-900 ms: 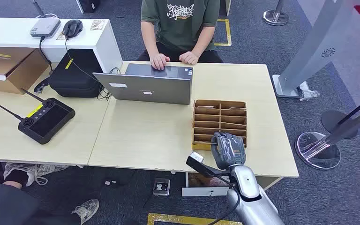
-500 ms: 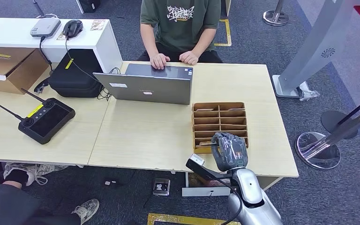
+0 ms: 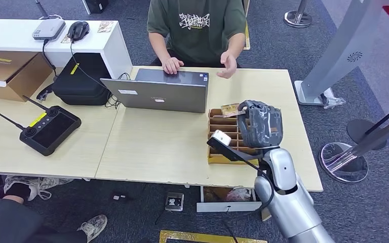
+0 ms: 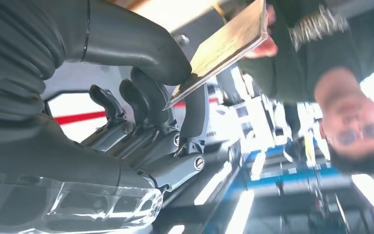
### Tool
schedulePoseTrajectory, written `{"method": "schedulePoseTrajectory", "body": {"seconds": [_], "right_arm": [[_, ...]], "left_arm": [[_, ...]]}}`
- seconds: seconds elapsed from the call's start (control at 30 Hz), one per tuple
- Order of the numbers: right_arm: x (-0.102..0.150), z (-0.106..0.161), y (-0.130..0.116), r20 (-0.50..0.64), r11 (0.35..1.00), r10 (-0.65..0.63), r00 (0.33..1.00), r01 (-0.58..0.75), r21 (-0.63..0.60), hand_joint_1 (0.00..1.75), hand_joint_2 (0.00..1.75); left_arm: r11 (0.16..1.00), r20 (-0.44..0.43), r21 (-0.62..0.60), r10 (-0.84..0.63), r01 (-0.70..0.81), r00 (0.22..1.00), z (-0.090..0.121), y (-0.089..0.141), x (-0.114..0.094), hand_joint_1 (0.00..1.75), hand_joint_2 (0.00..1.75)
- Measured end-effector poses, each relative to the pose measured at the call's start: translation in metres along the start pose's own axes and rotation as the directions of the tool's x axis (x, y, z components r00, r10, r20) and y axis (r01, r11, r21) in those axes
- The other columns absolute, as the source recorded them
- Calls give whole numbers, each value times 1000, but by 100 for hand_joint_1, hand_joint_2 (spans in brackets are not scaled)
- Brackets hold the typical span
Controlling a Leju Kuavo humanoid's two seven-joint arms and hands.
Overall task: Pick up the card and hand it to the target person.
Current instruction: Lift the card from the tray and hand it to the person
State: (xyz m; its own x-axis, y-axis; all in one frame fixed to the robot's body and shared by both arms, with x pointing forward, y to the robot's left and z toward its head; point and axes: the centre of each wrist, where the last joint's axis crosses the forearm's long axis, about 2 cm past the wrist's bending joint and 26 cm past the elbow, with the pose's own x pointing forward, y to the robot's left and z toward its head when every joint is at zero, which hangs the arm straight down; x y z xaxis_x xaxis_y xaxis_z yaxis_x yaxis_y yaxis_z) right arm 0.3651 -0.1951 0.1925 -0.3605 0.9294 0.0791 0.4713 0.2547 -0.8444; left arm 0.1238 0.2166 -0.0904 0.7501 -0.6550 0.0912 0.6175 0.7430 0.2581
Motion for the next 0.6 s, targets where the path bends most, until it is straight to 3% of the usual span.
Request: {"method": "schedulePoseTrajectory", "body": {"seconds": [0.17,0.27,0.33,0.4,0.47,0.6], "right_arm": [[-3,-24,-19,24,997,14,1000,-12,-76,167,175],[-6,-40,-27,40,994,41,998,-37,-101,161,175],[-10,-50,-29,43,993,62,997,-57,-108,138,175],[-13,-57,-29,42,991,76,996,-71,-109,61,175],[-16,-63,-29,40,991,85,996,-80,-106,1,175],[-19,-67,-24,34,992,97,995,-93,-88,0,175]], "left_arm": [[1000,1,1,-1,1,1000,0,0,0,0,0],[1000,3,2,-8,8,1000,0,-1,1,0,0],[1000,6,2,-12,12,1000,1,-1,1,0,0],[1000,8,1,-14,14,1000,1,-2,2,0,0],[1000,8,1,-15,15,1000,1,-2,2,0,0],[1000,8,1,-14,14,1000,1,-2,2,0,0]]}}
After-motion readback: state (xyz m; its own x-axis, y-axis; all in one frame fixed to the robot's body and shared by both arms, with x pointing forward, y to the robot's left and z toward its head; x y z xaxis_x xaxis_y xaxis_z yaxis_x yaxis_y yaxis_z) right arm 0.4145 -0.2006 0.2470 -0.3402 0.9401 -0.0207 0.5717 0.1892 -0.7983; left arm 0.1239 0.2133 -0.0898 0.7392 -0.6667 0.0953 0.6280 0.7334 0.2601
